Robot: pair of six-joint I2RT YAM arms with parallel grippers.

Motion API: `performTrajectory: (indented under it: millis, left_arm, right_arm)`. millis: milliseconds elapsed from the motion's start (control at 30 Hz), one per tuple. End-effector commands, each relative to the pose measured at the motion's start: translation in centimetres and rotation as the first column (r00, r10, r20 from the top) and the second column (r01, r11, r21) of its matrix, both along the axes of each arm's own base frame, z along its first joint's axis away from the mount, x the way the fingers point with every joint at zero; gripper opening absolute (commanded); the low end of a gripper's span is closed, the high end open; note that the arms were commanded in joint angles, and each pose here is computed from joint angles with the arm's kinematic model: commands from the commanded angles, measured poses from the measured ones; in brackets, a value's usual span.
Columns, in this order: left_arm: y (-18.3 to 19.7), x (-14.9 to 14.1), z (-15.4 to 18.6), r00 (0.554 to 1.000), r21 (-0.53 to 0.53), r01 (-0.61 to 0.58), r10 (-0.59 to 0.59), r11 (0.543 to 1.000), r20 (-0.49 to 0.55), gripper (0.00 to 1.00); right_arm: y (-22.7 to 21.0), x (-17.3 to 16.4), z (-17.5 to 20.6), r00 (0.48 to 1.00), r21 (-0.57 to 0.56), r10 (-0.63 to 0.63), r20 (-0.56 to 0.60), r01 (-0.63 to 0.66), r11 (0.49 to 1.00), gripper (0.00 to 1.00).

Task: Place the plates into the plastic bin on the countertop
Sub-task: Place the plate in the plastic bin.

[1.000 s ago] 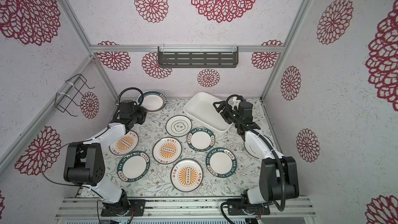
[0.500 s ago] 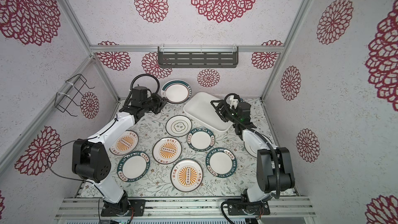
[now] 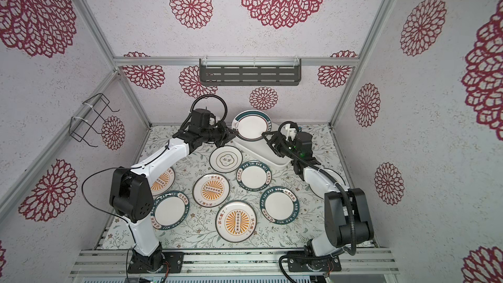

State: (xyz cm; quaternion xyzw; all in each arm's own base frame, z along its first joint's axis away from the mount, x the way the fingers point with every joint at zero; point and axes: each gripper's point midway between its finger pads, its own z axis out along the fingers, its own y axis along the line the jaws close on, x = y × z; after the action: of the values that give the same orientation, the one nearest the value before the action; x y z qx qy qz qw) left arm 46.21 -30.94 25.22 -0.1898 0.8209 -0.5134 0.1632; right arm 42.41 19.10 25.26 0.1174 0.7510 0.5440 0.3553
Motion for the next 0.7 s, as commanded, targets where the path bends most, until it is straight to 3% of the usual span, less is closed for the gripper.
performTrajectory:
  millis: [0, 200, 400, 467, 533, 600, 667]
  left_arm:
    - [-0.9, 0.0, 1.2, 0.997, -0.016, 0.054, -0.053, 0.998, 0.049, 0.01]
    - [-1.1, 0.0, 1.1, 0.997, -0.016, 0.06, -0.059, 0.998, 0.051, 0.01]
    - [-1.5, -0.2, 1.2, 0.995, -0.02, 0.077, -0.076, 0.997, 0.058, 0.04]
    - [-1.6, -0.4, 1.0, 0.995, -0.019, 0.087, -0.086, 0.996, 0.053, 0.05]
    - [-1.6, -0.5, 0.8, 0.995, -0.019, 0.09, -0.089, 0.996, 0.051, 0.08]
    - [-1.7, -0.7, 0.7, 0.994, -0.019, 0.095, -0.094, 0.995, 0.052, 0.13]
    - [-1.7, -0.7, 1.0, 0.993, -0.019, 0.096, -0.095, 0.995, 0.065, 0.26]
  right_arm:
    - [0.4, 0.4, 2.2, 0.998, 0.026, -0.006, 0.062, 0.004, 1.0, 0.66]
    - [0.4, 1.3, 1.5, 0.999, 0.05, -0.024, 0.027, 0.023, 0.998, 0.38]
    - [-0.5, 2.4, 0.8, 0.994, 0.069, -0.105, -0.007, 0.105, 0.992, 0.23]
    - [-0.7, 2.8, 0.8, 0.992, 0.078, -0.123, -0.014, 0.124, 0.989, 0.13]
    - [-0.8, 3.1, 0.6, 0.99, 0.08, -0.135, -0.032, 0.137, 0.987, 0.0]
    - [-0.9, 3.3, 0.1, 0.988, 0.081, -0.145, -0.052, 0.149, 0.986, 0.0]
    - [-1.0, 3.4, -0.2, 0.986, 0.079, -0.155, -0.064, 0.159, 0.984, 0.0]
